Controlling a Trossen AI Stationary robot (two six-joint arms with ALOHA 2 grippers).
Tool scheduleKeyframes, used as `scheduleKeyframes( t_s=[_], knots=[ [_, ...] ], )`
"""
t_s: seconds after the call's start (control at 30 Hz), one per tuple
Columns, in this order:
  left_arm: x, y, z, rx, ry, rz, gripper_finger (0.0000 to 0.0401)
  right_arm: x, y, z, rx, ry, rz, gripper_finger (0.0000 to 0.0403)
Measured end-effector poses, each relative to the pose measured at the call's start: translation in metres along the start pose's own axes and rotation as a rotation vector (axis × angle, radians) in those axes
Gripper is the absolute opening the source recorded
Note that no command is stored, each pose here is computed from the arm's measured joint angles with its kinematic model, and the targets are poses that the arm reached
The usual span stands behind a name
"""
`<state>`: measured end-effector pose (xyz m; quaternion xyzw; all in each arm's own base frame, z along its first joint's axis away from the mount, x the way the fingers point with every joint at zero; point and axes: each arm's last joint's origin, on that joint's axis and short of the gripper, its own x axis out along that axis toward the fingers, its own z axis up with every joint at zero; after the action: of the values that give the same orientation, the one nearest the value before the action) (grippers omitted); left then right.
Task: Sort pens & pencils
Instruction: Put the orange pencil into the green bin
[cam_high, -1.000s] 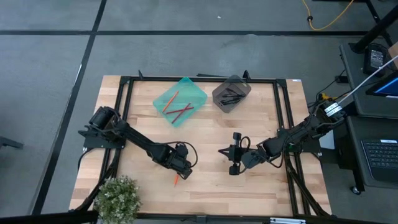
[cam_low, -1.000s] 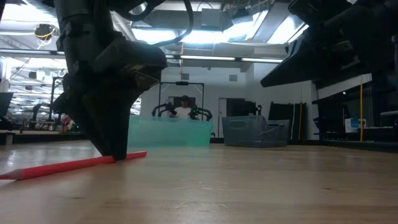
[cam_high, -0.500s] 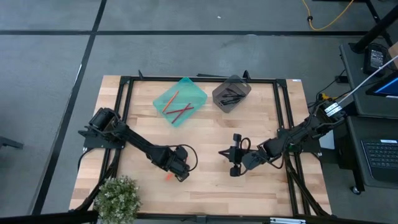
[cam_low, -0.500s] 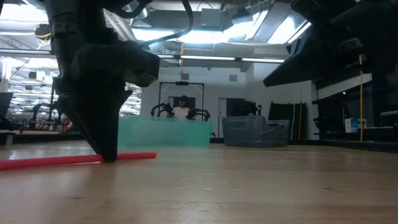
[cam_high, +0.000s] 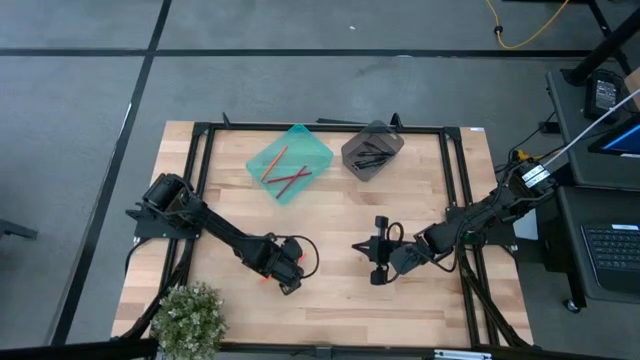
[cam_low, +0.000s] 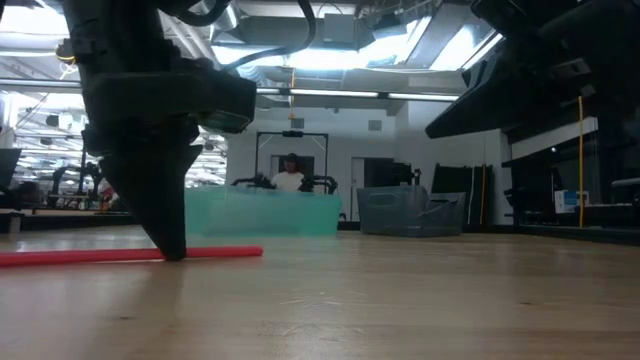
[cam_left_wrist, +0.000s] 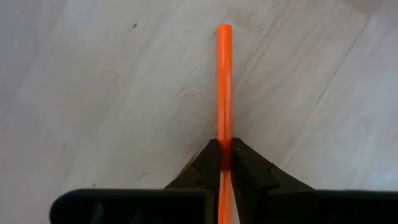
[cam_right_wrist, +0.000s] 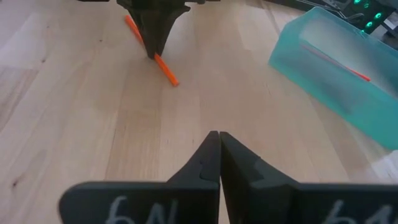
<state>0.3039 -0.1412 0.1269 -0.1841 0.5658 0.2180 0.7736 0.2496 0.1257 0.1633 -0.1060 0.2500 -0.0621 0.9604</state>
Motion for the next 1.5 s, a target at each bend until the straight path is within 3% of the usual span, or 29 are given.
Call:
scheduleKeyframes(
  t_s=[0.53,0.77,1.33,1.5],
  knots=[
    [-0.002,-0.003,-0.002,0.094,-0.033,-0.006,0.0015,0.000,0.000,-0.001,0.002,0.005,0.000,0.0004],
    [-0.017,-0.001,-0.002,0.123,-0.051,-0.032,0.0014,0.000,0.000,-0.003,0.014,0.026,-0.003,0.0004],
    [-0.060,-0.017,-0.010,0.263,-0.294,-0.116,0.0014,0.000,0.000,-0.004,0.029,0.041,0.003,0.0004],
    [-0.070,-0.018,-0.014,0.307,-0.366,-0.097,0.0014,0.000,0.000,-0.005,0.030,0.044,0.016,0.0004]
  ],
)
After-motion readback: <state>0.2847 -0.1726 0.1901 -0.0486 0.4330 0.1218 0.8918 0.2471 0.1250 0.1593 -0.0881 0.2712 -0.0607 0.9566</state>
